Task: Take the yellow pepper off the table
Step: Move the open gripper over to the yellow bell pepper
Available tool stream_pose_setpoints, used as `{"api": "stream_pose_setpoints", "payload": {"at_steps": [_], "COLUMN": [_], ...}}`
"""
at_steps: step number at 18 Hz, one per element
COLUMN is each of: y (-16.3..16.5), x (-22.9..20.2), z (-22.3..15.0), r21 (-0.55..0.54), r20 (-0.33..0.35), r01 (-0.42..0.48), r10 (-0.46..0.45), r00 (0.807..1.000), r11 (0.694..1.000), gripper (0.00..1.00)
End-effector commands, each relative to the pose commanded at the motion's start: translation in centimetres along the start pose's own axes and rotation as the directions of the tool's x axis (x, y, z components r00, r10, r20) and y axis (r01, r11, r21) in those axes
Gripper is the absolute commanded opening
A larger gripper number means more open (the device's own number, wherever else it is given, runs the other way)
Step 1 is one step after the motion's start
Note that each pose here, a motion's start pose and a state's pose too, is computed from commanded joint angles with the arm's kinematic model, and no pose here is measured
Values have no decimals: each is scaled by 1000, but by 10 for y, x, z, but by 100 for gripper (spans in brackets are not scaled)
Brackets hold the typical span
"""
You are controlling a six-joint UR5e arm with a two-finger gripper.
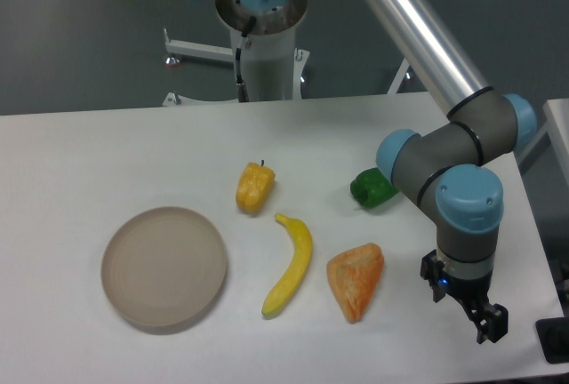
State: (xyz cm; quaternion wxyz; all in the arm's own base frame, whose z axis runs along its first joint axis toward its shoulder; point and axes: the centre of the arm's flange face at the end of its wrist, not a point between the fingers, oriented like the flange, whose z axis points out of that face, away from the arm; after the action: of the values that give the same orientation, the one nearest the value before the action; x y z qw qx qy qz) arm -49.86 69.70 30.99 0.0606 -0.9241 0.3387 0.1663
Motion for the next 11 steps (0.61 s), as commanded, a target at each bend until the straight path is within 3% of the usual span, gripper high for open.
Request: {"api": "stream_pose_setpoints", "payload": {"at_steps": [6, 11], "y": [-1, -6], "x": [0, 30], "z": [-9, -38], "r21": [3, 0], "r20": [6, -46], "r01": [22, 54], "r10": [-22, -54], "r00": [1000, 997], "r11": [1000, 999], "gripper": [100, 100]}}
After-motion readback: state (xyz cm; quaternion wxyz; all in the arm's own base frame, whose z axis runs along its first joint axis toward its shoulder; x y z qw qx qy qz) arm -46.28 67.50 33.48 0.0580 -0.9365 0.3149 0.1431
